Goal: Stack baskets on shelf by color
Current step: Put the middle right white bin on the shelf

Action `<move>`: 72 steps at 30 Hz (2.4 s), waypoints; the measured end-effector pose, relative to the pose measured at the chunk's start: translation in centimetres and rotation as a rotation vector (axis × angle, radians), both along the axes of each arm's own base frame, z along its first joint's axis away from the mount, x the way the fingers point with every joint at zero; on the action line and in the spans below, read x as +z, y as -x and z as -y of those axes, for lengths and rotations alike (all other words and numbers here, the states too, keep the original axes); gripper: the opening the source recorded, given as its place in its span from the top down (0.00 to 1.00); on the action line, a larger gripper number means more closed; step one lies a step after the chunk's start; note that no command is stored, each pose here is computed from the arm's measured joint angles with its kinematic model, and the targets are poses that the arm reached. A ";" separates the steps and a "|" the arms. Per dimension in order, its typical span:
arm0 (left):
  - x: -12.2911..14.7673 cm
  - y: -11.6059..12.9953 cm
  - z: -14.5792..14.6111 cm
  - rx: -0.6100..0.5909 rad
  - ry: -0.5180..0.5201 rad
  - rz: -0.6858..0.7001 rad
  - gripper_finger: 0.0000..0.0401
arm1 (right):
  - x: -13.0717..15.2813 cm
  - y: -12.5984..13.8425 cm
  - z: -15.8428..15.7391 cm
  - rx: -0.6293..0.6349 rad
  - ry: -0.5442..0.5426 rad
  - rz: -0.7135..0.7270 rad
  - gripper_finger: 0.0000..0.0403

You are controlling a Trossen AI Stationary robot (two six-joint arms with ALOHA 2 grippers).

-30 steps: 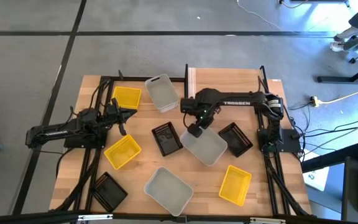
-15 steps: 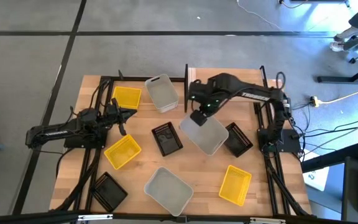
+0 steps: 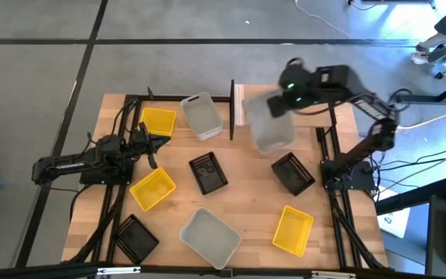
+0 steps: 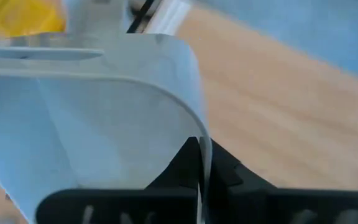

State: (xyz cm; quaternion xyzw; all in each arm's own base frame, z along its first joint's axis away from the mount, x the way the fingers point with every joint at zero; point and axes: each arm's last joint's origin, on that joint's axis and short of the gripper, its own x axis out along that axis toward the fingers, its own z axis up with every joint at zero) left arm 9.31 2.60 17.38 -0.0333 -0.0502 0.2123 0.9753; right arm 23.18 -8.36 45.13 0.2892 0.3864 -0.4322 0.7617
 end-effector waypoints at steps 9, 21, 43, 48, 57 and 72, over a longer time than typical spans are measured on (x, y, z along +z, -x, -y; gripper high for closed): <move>0.0 0.0 0.0 0.000 0.000 0.000 1.00 | -0.2 6.7 2.9 -0.204 0.039 -0.024 1.00; 0.0 0.0 0.0 0.000 0.000 0.000 1.00 | -3.6 12.7 5.3 -0.436 -0.040 -0.113 1.00; 0.0 0.0 0.0 0.000 0.000 0.000 1.00 | -8.0 14.3 9.0 -0.516 -0.077 -0.185 1.00; 0.0 0.0 0.0 0.000 0.000 0.000 1.00 | -8.0 14.3 9.1 -0.542 -0.058 -0.183 0.96; 0.0 0.0 0.0 0.000 0.000 0.000 1.00 | -7.9 14.3 9.2 -0.565 -0.042 -0.179 0.88; 0.0 0.0 0.0 0.000 0.000 0.000 1.00 | -2.4 13.7 3.1 -0.117 0.056 0.075 0.97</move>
